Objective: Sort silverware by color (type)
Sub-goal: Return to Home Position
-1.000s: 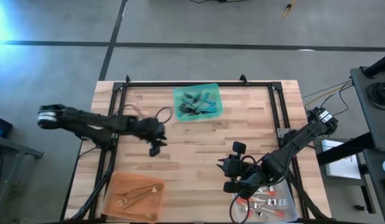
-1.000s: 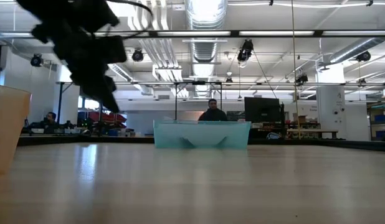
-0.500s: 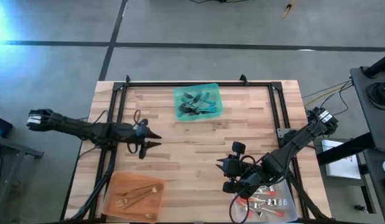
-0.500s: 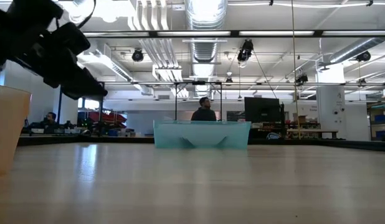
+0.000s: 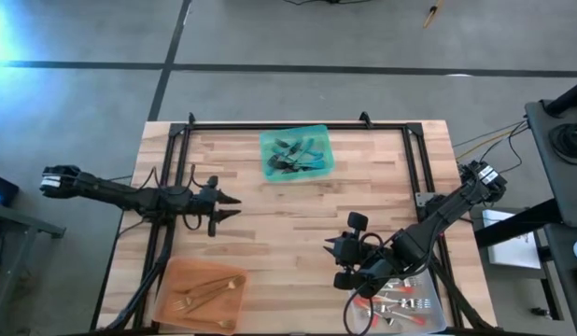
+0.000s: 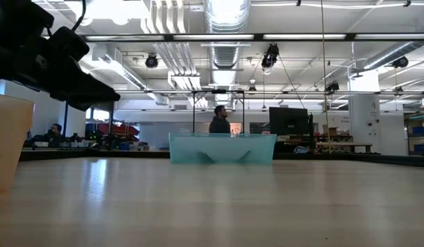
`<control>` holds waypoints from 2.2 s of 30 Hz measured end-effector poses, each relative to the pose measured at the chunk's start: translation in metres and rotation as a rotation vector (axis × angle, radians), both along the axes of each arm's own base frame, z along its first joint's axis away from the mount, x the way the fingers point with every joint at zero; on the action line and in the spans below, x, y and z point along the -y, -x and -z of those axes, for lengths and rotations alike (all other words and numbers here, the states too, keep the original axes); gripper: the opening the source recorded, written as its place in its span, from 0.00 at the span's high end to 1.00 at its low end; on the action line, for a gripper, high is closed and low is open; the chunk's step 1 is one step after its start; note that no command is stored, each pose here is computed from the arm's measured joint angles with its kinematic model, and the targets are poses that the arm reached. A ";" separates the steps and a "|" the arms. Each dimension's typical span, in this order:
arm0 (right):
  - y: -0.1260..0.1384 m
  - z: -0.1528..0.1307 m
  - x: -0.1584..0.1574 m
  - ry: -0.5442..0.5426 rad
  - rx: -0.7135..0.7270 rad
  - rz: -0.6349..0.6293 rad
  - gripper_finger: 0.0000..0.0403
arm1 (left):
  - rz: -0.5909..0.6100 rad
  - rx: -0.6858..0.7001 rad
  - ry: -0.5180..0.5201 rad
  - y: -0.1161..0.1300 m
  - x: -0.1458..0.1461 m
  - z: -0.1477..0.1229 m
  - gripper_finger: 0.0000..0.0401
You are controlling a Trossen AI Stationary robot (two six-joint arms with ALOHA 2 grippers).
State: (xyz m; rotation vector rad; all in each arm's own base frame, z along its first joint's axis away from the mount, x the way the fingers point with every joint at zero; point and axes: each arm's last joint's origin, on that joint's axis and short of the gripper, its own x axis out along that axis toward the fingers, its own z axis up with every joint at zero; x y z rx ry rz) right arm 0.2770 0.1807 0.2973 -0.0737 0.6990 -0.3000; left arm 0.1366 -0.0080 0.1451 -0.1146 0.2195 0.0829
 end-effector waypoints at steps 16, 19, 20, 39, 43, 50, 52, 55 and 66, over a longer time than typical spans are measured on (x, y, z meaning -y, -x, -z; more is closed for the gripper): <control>0.000 0.000 0.000 -0.003 0.000 -0.001 0.83 | -0.033 0.050 -0.013 -0.002 0.000 -0.015 0.68; 0.000 0.000 0.000 -0.004 0.001 -0.002 0.83 | -0.026 0.116 -0.058 0.003 -0.001 -0.019 0.68; 0.000 0.000 0.000 -0.004 0.001 -0.002 0.83 | -0.022 0.112 -0.091 0.006 -0.001 -0.015 0.68; 0.000 0.000 0.000 -0.006 0.003 -0.002 0.83 | -0.046 0.353 -0.153 0.041 -0.006 -0.035 0.68; -0.001 -0.001 -0.001 -0.010 0.009 -0.001 0.83 | -0.047 0.352 -0.154 0.040 -0.006 -0.035 0.68; -0.001 -0.001 -0.001 -0.015 0.016 -0.001 0.83 | -0.046 0.334 -0.155 0.039 -0.006 -0.036 0.68; -0.001 -0.001 -0.001 -0.015 0.017 -0.001 0.83 | -0.045 0.328 -0.156 0.038 -0.006 -0.035 0.68; -0.001 -0.001 -0.001 -0.016 0.017 -0.002 0.83 | -0.045 0.322 -0.157 0.038 -0.006 -0.035 0.68; -0.001 -0.001 -0.001 -0.017 0.016 -0.002 0.83 | -0.042 0.295 -0.159 0.036 -0.006 -0.033 0.68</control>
